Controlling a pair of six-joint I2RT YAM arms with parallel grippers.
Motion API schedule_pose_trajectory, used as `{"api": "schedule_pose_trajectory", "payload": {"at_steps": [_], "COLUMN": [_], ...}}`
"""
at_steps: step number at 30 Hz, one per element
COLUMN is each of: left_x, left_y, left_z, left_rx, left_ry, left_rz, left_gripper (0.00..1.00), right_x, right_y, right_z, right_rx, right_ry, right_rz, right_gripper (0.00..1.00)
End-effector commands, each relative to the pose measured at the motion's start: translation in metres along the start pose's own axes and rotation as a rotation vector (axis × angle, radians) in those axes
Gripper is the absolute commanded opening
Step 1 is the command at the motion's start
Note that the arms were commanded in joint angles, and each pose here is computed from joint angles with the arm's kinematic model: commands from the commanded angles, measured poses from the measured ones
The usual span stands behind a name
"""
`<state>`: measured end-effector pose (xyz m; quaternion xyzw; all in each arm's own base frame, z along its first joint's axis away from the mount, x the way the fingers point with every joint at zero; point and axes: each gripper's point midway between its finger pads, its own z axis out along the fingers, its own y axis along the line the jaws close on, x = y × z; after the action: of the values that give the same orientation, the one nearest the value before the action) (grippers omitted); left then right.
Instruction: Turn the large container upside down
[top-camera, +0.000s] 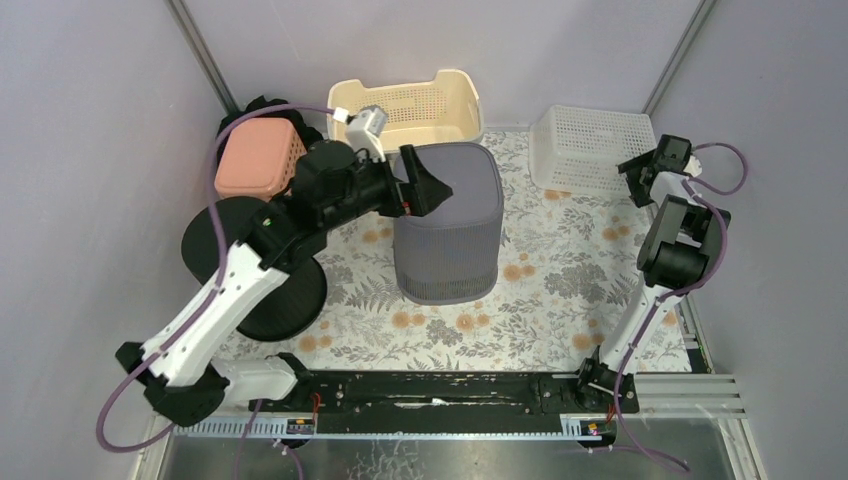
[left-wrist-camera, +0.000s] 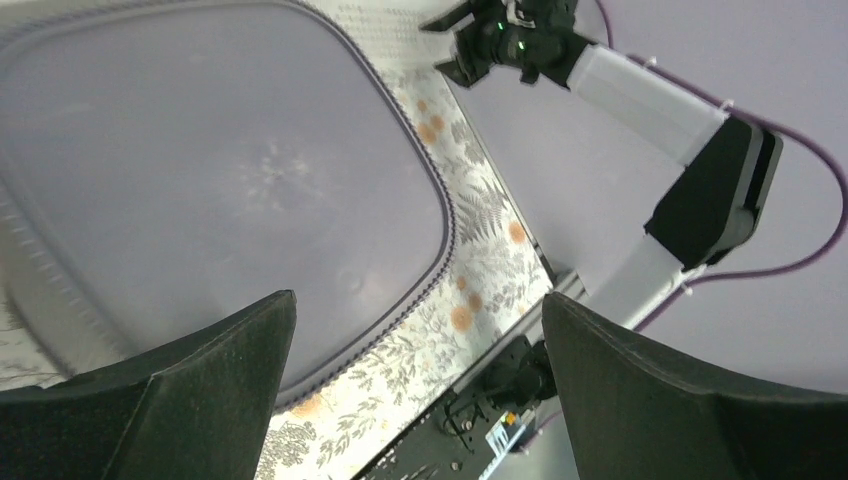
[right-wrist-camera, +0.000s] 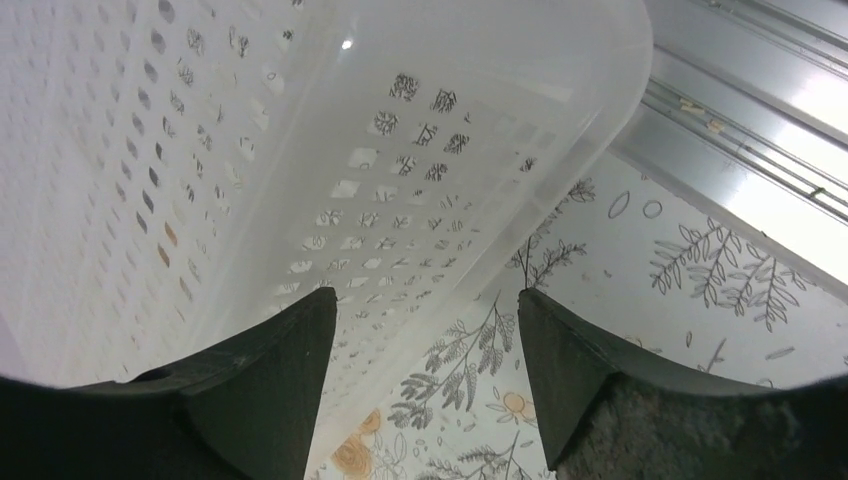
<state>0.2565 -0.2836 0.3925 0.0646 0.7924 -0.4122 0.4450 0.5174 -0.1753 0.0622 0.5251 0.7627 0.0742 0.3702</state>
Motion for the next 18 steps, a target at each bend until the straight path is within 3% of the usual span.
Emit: {"api": "schedule_pose_trajectory", "payload": {"at_steps": [1, 9, 18], "left_x": [-0.016, 0.006, 0.057], "left_y": [0.032, 0.103, 0.193], "left_z": [-0.04, -0.069, -0.056], "left_rx": [-0.185, -0.426, -0.738], "left_ry": [-0.13, -0.255, -0.206], "left_rz": [-0.009, -0.113, -0.143], "left_gripper": [1.0, 1.0, 1.0], "right_x": [-0.023, -0.001, 0.07], "right_y": [0.057, 0.076, 0.067], "right_z": [-0.055, -0.217, -0.362], "right_rx": [-0.22, -0.486, -0.795], "right_ry": [-0.086, -0.077, 0.032], "right_rz": [-0.025, -0.158, -0.297], "right_gripper": [0.76, 0.83, 0.87]}}
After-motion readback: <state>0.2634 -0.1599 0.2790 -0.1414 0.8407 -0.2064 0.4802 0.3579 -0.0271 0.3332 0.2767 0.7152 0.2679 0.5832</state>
